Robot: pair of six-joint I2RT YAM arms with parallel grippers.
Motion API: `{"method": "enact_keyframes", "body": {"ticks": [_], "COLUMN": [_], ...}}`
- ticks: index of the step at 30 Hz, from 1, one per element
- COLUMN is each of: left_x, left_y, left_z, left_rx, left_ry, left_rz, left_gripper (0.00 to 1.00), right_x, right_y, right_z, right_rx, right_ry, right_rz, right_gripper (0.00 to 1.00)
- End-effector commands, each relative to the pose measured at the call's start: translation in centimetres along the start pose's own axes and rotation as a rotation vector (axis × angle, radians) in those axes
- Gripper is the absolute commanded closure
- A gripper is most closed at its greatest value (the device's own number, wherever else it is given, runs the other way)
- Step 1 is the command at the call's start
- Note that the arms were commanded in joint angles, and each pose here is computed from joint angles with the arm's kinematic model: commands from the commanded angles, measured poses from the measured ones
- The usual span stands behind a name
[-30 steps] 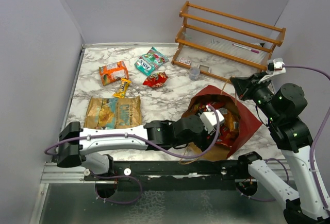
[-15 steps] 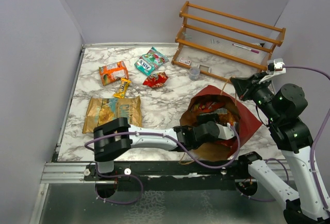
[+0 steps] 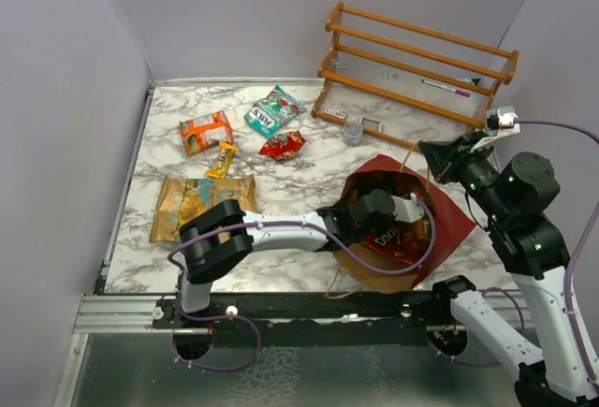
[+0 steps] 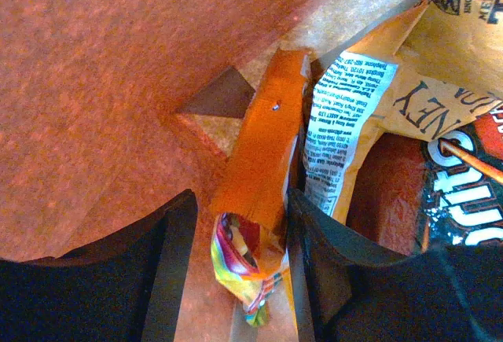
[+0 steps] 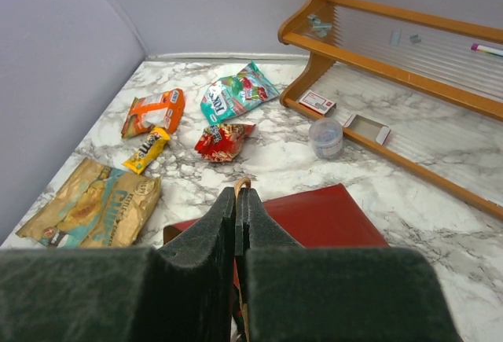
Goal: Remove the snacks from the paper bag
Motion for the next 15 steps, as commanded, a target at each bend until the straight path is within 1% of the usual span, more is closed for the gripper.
{"method": "enact_keyframes", "body": {"ticks": [1,3,4,6,9,12,13,15], "left_x": [1.8,2.5,2.8,3.1,3.2,3.4,3.4,3.2], "left_y": [-0.3,-0.3,-0.4,-0.3,-0.3,-0.2,-0.2,-0.3], "left_z": [-0.8,-0.6,-0.3,-0.1,-0.3,-0.6,-0.6,-0.4], "left_rx": [-0.012,-0.013,-0.016,-0.019,-0.021,-0.028,-0.032,-0.042], "left_ry": [0.169,0.168,0.165,0.168,0.2,0.234,0.244,0.256], "left_rz": [-0.039,-0.026,-0.023,-0.015,-0.024,-0.013,-0.008,-0.001], "left_gripper": [0.52,0.62,0.65,0.66,0.63,0.63,0.66,0.77], "right_x": [-0.5,-0.6,-0.6,-0.6,-0.7,-0.7,-0.7,-0.8], "right_y": [-0.8,-0.8,-0.8,-0.9,-0.9,-0.9,-0.9,-1.0], "right_z": [0.7,0.8,0.7,0.7,0.7,0.7,0.7,0.8], "right_rx": [-0.002,-0.001,-0.002,-0.003,-0.005,-0.005,-0.004,-0.004], "right_ry": [-0.038,-0.038,-0.036,-0.033,-0.031,-0.031,-0.031,-0.033], "right_rz": [-0.021,-0.023,-0.023,-0.024,-0.025,-0.026,-0.025,-0.028], "right_gripper": [0.97,0.97,0.97,0.97,0.97,0.97,0.97,0.97]}}
Point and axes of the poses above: each gripper's point midway between its finger pads, its own x axis out along the fingers, its own z axis along the line the jaws close on, y = z × x, the point moved 9 cm from there along -x, back along the fingers, and after that the axes turned 8 degrees about x, right-handed, at the moved point
